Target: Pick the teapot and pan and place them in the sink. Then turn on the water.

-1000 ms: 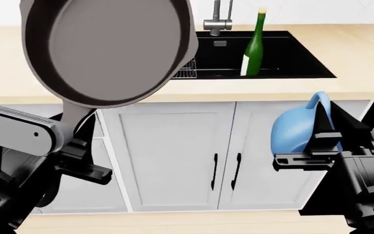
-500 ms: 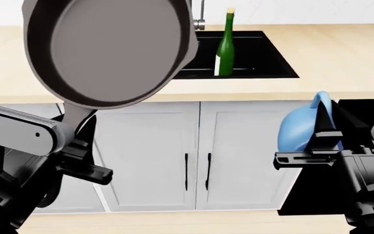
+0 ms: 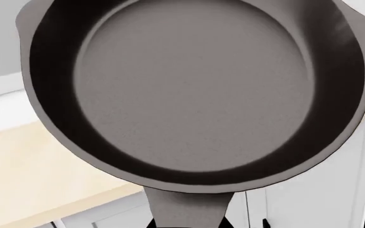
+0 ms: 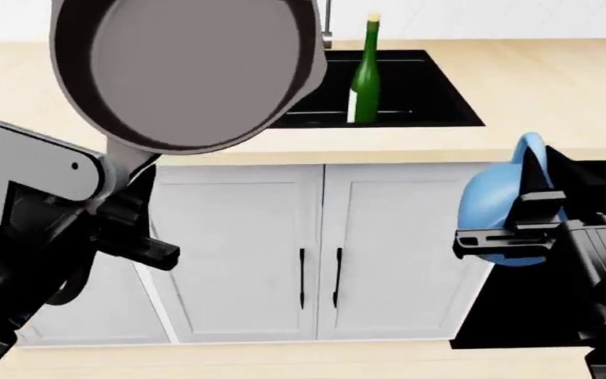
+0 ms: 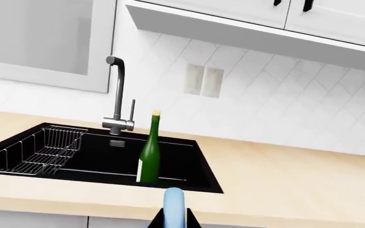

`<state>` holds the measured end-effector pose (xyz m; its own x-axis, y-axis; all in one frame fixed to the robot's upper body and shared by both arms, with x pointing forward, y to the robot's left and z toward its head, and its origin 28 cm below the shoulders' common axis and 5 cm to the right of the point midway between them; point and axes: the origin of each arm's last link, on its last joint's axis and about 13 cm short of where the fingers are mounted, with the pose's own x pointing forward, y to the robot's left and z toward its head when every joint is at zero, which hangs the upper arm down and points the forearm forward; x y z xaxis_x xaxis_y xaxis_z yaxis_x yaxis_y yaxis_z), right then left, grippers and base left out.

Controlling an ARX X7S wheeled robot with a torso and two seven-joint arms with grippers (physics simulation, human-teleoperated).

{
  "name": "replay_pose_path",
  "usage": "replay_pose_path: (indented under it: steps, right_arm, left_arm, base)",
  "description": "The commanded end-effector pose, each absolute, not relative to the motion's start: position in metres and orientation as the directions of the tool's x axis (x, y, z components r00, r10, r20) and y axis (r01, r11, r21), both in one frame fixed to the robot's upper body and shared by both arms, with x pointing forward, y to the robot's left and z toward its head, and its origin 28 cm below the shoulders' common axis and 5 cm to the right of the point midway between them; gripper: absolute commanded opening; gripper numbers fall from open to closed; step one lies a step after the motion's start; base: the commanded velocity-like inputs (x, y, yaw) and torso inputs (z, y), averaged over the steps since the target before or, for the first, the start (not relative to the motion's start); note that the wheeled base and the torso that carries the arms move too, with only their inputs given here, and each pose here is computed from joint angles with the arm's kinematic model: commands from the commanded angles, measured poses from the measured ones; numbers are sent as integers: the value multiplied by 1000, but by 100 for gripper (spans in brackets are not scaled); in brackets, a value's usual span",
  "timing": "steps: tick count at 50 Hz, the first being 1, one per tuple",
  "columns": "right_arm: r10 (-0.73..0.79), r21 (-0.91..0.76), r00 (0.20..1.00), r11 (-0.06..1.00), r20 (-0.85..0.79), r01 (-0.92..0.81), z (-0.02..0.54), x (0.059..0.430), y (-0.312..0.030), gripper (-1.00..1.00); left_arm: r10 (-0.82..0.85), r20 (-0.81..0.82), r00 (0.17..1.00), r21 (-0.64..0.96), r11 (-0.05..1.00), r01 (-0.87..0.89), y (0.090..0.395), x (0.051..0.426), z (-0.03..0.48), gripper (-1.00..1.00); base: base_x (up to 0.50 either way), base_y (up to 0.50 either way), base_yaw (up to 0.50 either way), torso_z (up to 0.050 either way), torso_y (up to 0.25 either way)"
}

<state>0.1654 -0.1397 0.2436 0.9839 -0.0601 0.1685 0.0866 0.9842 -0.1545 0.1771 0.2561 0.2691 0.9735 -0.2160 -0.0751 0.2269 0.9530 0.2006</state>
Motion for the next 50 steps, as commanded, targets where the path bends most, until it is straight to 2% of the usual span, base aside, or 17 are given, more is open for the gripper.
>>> replay_pose_path:
  steps: [1, 19, 39, 50]
  right_arm:
    - [-92, -165, 970, 978, 224, 131, 269, 171, -148, -100]
    - [-93, -202, 975, 970, 200, 134, 286, 184, -150, -100]
    - [-96, -198, 976, 971, 193, 134, 283, 189, -151, -100]
    - [-92, -198, 977, 972, 191, 130, 281, 190, -150, -100]
  left_arm:
    - [-204, -69, 977, 245, 946, 214, 261, 188, 303, -100]
    - [-178, -120, 977, 301, 931, 206, 270, 197, 318, -100]
    - [-157, -191, 969, 310, 927, 211, 279, 196, 305, -100]
    - [-119, -260, 958, 282, 940, 193, 296, 193, 293, -100]
  base:
    - [0, 0, 0, 0, 0]
    - [-1, -41, 0, 1, 2]
    - [-10, -456, 0, 1, 3]
    - [-10, -479, 0, 1, 3]
